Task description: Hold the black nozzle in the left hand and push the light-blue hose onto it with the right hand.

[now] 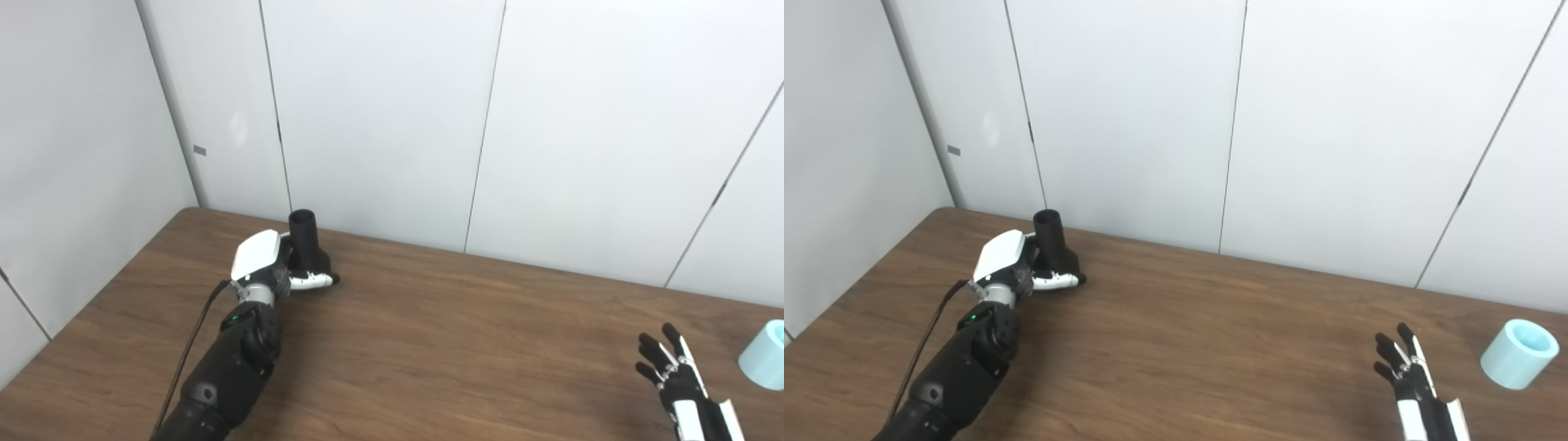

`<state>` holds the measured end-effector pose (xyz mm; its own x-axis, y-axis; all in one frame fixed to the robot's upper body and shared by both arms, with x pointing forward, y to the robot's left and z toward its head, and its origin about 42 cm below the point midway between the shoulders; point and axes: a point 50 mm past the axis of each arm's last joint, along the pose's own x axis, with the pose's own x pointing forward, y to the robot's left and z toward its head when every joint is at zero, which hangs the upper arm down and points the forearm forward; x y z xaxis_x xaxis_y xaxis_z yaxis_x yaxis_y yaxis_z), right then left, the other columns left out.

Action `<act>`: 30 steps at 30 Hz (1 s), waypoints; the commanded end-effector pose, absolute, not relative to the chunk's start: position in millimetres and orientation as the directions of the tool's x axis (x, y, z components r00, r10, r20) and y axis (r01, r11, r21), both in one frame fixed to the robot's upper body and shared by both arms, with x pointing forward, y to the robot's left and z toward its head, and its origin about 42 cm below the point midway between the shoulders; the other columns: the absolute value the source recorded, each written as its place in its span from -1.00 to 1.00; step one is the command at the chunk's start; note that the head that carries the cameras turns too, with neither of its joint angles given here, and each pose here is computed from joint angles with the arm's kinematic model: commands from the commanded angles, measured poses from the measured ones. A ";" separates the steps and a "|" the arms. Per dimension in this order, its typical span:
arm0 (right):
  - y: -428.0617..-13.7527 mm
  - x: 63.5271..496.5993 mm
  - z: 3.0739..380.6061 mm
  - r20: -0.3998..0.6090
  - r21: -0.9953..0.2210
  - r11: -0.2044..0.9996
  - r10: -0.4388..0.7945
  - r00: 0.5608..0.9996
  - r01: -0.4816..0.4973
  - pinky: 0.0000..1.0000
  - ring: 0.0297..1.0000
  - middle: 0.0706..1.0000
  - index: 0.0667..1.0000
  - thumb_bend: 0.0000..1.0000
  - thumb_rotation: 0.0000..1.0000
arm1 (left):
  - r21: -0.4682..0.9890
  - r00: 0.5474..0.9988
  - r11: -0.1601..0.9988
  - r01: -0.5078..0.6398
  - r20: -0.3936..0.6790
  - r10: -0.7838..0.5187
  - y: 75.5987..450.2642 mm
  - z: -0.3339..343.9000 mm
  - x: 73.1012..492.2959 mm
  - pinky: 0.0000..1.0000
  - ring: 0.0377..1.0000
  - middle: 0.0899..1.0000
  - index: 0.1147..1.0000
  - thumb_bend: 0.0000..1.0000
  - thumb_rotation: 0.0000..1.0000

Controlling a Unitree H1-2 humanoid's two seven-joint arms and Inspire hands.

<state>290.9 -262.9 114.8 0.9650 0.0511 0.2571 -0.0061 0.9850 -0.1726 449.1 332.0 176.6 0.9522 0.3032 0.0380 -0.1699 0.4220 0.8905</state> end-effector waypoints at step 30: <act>-263.4 246.2 59.6 0.065 -0.164 0.986 0.029 0.997 -0.018 0.69 0.75 0.72 0.97 -0.09 1.00 | 0.850 0.947 0.454 -0.269 0.146 0.288 340.1 192.9 465.8 0.43 0.33 0.03 -0.19 0.05 -0.97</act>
<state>289.3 -261.7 114.9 0.9642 0.0638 0.2575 -0.0120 0.9802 -0.1978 454.2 346.2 169.3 0.9460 0.3162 0.0717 -0.2166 0.4520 0.8653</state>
